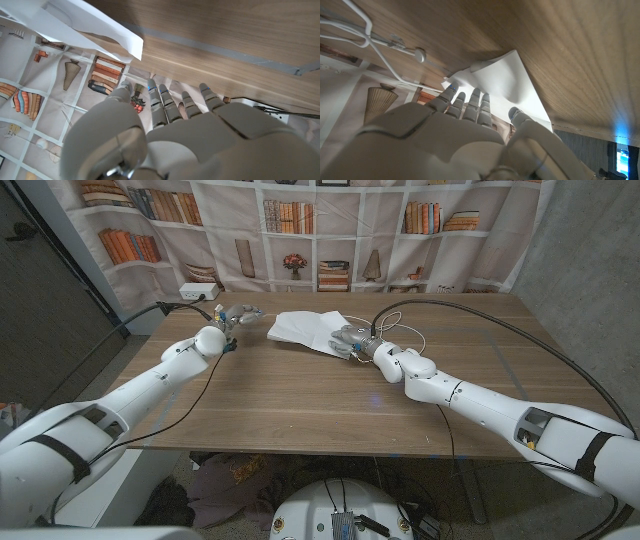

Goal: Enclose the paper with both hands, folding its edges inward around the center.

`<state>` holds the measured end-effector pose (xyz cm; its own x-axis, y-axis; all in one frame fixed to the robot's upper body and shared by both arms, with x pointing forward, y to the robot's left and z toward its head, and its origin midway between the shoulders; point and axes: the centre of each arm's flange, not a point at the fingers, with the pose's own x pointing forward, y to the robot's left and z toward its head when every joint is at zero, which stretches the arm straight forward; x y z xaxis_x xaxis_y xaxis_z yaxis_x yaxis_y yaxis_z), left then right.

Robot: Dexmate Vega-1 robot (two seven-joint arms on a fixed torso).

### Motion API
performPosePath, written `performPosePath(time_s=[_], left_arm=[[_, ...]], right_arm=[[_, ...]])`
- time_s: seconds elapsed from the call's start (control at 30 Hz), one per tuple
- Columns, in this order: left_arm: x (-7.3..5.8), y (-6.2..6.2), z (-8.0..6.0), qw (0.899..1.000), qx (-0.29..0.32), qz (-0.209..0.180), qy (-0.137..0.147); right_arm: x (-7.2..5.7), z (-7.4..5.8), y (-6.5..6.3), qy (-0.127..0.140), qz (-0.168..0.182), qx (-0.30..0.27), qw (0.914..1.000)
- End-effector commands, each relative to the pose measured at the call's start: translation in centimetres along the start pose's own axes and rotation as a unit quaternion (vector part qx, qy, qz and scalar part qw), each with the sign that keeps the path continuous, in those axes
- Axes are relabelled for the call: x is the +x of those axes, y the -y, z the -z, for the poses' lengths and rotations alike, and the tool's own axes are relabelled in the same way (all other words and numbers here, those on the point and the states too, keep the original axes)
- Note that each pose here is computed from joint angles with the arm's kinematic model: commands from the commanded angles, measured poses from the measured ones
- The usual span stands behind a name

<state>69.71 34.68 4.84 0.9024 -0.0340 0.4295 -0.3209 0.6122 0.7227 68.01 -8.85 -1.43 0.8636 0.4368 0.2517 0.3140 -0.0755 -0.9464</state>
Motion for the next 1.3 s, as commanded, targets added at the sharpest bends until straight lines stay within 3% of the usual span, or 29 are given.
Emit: performPosePath(time_s=[0.03, 0.37, 0.83, 1.1, 1.3], left_arm=[[-3.6, -0.3, -0.6, 0.999, -0.018, -0.018, 0.026], [-5.6, 0.5, -0.3, 0.998, -0.049, -0.026, 0.029], [-6.2, 2.5, 0.5, 0.995, -0.096, -0.021, 0.017], [-6.5, 4.9, 0.5, 0.991, -0.131, -0.013, 0.008], [-6.4, 5.6, 0.3, 0.989, -0.144, -0.012, 0.006]], right_arm=[[-0.1, -0.2, -0.4, -0.004, -0.006, -0.002, 1.0], [-0.1, -0.6, -0.6, -0.001, -0.009, -0.003, 1.0], [0.1, -0.4, -0.7, -0.006, -0.014, -0.002, 0.9999], [0.3, -0.5, -0.7, -0.003, -0.013, -0.001, 0.9999], [0.3, -0.5, -0.6, -0.002, -0.013, -0.002, 0.9999]])
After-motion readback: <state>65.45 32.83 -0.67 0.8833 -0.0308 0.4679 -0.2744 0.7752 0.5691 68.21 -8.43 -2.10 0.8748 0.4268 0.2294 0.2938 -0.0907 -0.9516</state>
